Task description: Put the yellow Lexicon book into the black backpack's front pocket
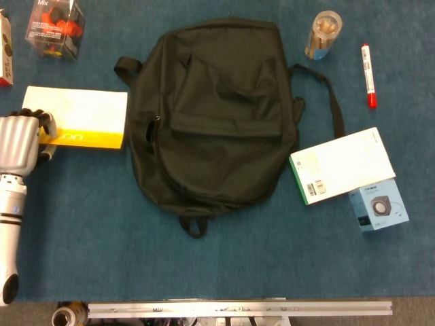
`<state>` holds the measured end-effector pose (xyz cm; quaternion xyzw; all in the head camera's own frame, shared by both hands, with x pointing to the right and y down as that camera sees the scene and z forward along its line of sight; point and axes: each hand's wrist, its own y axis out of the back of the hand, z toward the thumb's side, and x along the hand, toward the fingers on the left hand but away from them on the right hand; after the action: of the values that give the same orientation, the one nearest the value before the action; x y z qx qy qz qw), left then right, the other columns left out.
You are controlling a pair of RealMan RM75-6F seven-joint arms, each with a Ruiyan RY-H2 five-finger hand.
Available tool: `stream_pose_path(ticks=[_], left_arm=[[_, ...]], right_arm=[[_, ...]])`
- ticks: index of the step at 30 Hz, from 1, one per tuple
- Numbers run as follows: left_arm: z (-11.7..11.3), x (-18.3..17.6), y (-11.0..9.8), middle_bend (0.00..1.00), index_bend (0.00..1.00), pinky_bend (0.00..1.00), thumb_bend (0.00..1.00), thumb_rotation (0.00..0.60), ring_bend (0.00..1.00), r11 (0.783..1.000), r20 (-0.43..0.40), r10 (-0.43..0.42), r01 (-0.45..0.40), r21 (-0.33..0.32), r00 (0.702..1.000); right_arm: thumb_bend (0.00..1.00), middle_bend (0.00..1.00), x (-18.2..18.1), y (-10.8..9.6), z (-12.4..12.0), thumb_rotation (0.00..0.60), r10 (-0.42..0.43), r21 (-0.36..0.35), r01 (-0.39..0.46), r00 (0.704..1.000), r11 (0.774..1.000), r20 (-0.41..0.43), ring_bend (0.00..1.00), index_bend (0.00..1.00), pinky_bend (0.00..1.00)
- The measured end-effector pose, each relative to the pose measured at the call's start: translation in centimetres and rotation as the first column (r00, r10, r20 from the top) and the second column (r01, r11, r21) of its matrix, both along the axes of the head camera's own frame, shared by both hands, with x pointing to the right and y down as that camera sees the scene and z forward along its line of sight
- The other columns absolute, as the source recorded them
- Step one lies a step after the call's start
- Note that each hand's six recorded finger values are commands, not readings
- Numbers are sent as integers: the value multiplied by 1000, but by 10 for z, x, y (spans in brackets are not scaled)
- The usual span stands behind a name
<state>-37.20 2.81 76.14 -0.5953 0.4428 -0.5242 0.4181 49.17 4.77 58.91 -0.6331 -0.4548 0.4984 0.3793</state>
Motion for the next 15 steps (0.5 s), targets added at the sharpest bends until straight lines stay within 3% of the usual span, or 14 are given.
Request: stream_pose_path(ticks=[9,15], left_arm=[[-1,1,1,654,701,681,282,600,565,999,58,25,-28,38,998],[-7,2,2,658,695,691,284,600,571,998,36,29,-32,61,999]], right_arm=[[150,67,-3,-1,-1,600,-8,-3,8,1000,1000,5,0,0,0],[150,67,-10,-3,1,600,-37,-13,37,999,999,1,0,0,0]])
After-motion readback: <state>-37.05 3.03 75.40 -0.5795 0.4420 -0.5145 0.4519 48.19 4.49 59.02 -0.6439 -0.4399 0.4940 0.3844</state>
